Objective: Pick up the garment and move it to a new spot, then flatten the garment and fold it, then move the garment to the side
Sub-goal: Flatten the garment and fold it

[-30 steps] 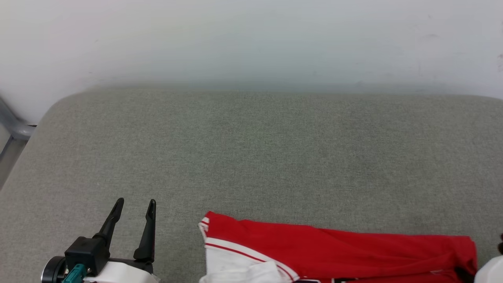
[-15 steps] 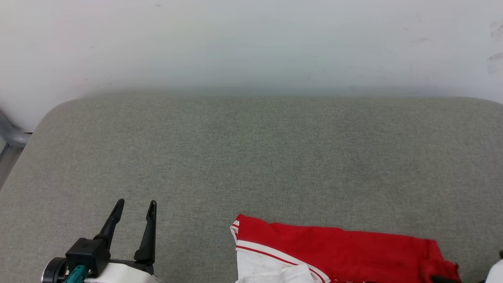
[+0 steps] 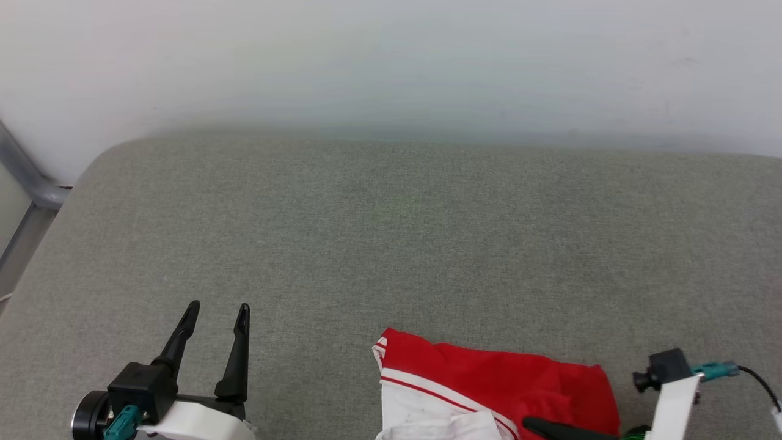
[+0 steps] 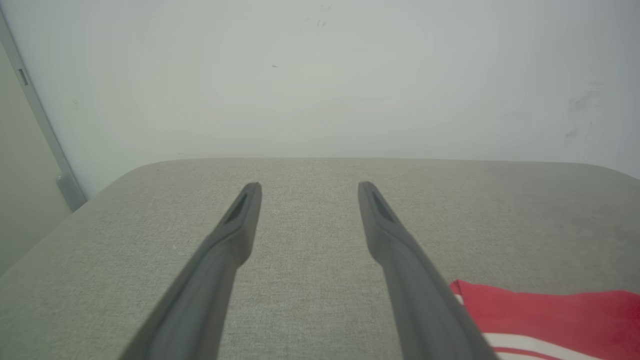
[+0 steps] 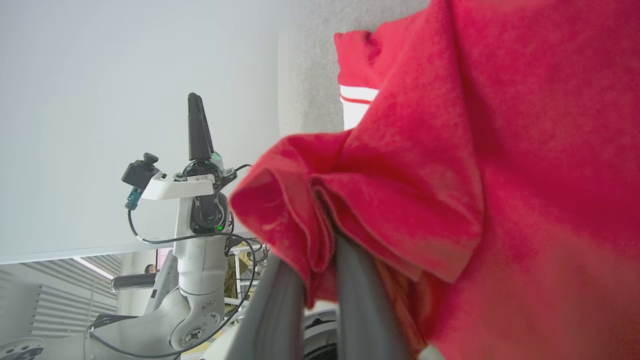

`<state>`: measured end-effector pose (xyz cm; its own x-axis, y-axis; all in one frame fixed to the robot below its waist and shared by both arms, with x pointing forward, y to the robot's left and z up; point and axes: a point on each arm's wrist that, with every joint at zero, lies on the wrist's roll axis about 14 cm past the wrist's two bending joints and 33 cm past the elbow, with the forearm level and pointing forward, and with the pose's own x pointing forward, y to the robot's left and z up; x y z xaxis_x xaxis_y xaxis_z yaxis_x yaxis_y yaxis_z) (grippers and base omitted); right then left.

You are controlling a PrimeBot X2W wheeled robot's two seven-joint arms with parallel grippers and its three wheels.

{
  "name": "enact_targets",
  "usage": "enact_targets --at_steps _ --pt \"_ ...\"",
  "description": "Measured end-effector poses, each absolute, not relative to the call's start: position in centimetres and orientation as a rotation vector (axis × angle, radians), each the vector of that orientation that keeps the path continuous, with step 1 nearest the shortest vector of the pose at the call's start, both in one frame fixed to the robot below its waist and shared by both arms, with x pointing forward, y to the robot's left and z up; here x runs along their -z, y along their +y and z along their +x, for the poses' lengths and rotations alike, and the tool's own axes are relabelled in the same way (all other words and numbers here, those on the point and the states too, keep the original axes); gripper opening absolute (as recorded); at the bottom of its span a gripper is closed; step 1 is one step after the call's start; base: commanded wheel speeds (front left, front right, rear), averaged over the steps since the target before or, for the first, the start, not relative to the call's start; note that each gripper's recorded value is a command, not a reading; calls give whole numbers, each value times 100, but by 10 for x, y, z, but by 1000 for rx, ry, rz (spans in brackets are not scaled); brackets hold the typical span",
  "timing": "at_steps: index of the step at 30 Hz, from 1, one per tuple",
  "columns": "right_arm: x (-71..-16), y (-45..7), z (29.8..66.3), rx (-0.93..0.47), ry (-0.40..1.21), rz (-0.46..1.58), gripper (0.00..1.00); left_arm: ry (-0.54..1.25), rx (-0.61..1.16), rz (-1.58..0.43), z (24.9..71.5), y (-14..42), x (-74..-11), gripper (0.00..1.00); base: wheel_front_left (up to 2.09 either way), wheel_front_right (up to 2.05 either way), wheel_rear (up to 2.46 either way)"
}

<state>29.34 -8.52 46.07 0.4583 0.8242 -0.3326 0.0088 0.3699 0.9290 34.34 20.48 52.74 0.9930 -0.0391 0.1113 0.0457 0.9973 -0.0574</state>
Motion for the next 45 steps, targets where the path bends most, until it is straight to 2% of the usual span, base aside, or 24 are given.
enact_targets --at_steps 10,19,20,21,29,39,45 --pt "-465 5 303 -851 1024 1081 0 -110 31 -76 356 208 -527 100 0 0 0" --pt "-421 29 308 -788 1136 1022 0 -83 3 -82 369 218 -516 100 0 0 0" --pt "-418 30 307 -784 1145 1017 27 -81 1 -80 370 219 -516 100 0 0 0" --pt "-417 31 307 -781 1147 1018 100 -79 0 -82 370 219 -514 100 0 0 0" --pt "-437 34 316 -801 1034 980 100 -95 13 -79 371 216 -518 100 0 0 0" --pt "-474 3 337 -765 706 640 100 -117 49 -82 365 204 -525 100 0 0 0" --pt "-499 -50 364 -587 416 428 100 -123 65 -83 362 198 -527 100 0 0 0"
